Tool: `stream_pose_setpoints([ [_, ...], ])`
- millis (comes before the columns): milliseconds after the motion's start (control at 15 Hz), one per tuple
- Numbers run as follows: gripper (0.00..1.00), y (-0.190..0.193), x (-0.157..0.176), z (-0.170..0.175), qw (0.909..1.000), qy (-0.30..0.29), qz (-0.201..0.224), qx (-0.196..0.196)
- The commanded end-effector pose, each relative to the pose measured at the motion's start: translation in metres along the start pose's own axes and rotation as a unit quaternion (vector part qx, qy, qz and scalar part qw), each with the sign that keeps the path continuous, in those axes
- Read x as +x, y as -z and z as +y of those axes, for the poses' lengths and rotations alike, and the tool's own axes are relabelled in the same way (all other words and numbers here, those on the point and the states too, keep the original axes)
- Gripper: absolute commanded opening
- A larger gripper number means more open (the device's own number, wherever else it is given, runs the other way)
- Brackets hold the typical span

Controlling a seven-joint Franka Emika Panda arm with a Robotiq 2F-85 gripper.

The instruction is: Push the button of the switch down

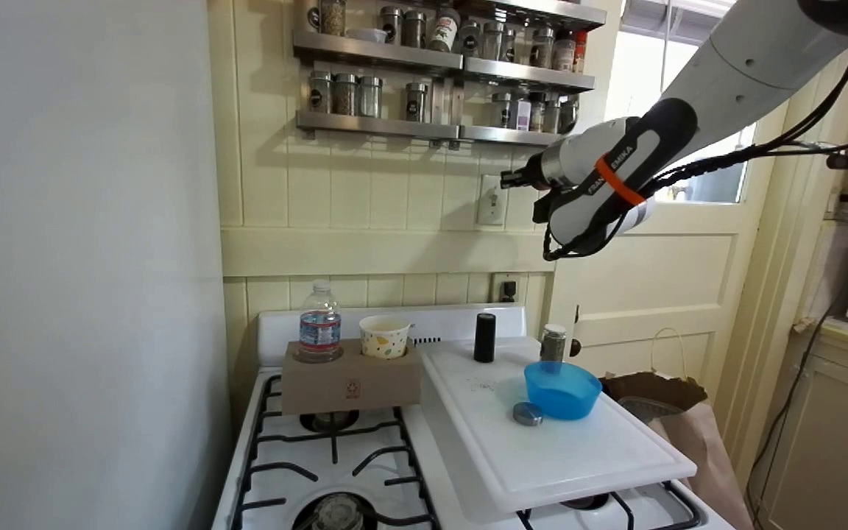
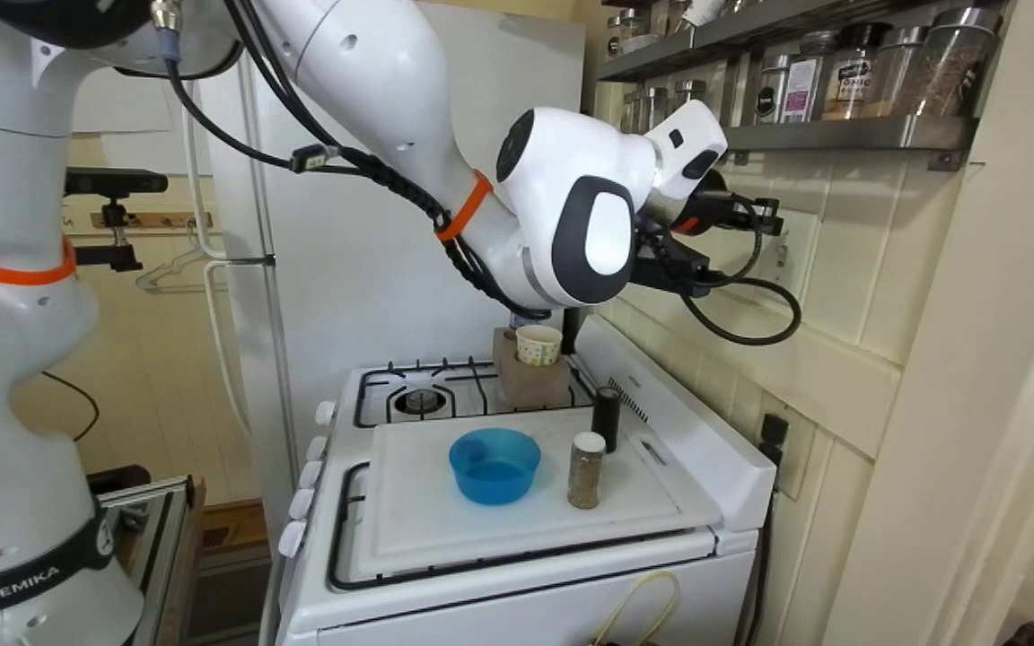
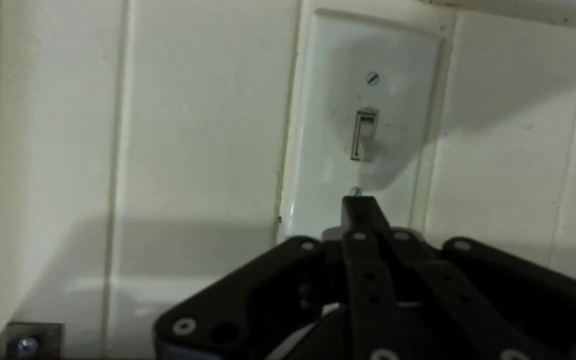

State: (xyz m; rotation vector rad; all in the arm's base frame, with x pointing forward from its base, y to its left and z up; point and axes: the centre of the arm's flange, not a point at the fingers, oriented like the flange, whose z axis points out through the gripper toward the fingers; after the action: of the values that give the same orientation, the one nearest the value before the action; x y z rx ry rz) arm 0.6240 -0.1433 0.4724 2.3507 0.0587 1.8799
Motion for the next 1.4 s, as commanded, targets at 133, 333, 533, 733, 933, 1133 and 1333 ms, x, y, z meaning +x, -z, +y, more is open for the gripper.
stream_pose_setpoints([
  [133,0.0,-0.014,-0.002,0.01,0.9996,-0.018,0.002,0.019],
  [333,0.0,-0.015,-0.006,0.011,0.9992,-0.03,-0.007,0.023],
  [533,0.0,-0.014,-0.012,0.011,0.9984,-0.042,-0.025,0.027],
  [733,0.0,-0.014,-0.02,0.01,0.997,-0.052,-0.048,0.03],
  [933,0.0,-0.016,-0.027,0.009,0.9948,-0.062,-0.075,0.029],
  [1133,0.0,-0.017,-0.033,0.007,0.9931,-0.067,-0.091,0.031],
  [1333,0.0,-0.013,-0.022,-0.001,0.993,-0.062,-0.098,0.022],
])
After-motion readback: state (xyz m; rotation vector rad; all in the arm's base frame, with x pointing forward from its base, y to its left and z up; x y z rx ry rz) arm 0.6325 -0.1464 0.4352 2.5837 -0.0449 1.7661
